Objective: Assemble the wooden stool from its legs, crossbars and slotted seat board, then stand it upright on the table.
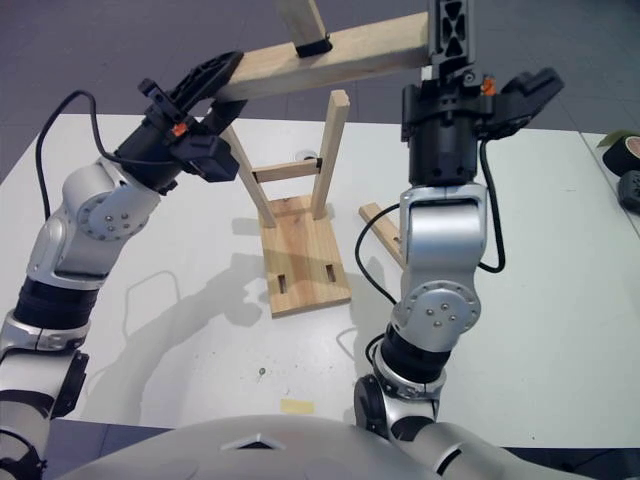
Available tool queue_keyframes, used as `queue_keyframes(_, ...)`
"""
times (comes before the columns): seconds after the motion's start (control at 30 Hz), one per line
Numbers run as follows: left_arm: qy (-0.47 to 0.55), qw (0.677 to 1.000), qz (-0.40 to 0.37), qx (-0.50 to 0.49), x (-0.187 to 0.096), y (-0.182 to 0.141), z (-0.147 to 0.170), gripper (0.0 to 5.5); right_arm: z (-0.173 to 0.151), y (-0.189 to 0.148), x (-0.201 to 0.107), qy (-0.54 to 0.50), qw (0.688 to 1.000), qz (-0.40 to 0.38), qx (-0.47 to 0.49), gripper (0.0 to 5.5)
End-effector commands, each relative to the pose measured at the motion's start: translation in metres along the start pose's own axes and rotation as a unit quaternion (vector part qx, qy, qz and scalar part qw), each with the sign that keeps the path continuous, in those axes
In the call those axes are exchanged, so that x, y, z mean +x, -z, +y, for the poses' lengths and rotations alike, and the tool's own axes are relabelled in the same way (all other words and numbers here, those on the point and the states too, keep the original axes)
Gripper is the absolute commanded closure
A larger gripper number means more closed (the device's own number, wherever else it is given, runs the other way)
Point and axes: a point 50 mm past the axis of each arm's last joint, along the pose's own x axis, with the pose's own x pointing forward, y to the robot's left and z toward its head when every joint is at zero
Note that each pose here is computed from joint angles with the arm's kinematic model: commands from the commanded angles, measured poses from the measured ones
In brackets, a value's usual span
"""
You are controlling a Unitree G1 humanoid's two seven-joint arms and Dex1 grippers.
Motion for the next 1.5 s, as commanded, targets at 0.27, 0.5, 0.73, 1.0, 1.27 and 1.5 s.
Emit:
queue_keyframes(0.27,-0.007,1.0,0.001,0.002,0.002,-0.004,0.002,4.46,0.002,0.026,-0.005,0.055,0.996,0.059,0.027,3.88)
queue_keyframes(0.5,-0.006,1.0,0.003,0.001,0.002,-0.006,0.001,4.46,-0.003,0.021,-0.002,0.076,0.996,0.046,0.031,4.32)
queue_keyframes(0.73,-0.019,1.0,0.003,0.005,0.003,-0.004,0.006,3.81,-0.01,0.006,0.0,0.094,0.994,-0.003,0.054,4.47)
queue_keyframes(1.0,-0.108,0.992,0.048,0.038,-0.01,0.027,0.05,2.31,-0.028,-0.048,-0.003,0.034,0.995,0.017,-0.094,4.47)
queue_keyframes(1.27,-0.187,0.97,0.153,0.008,-0.031,0.059,0.073,0.98,-0.07,-0.064,-0.049,0.054,0.962,0.188,-0.189,4.48)
queue_keyframes(1.5,-0.177,0.969,0.172,0.0,-0.037,0.057,0.061,0.1,-0.108,-0.056,-0.083,0.156,0.924,0.264,-0.23,4.48)
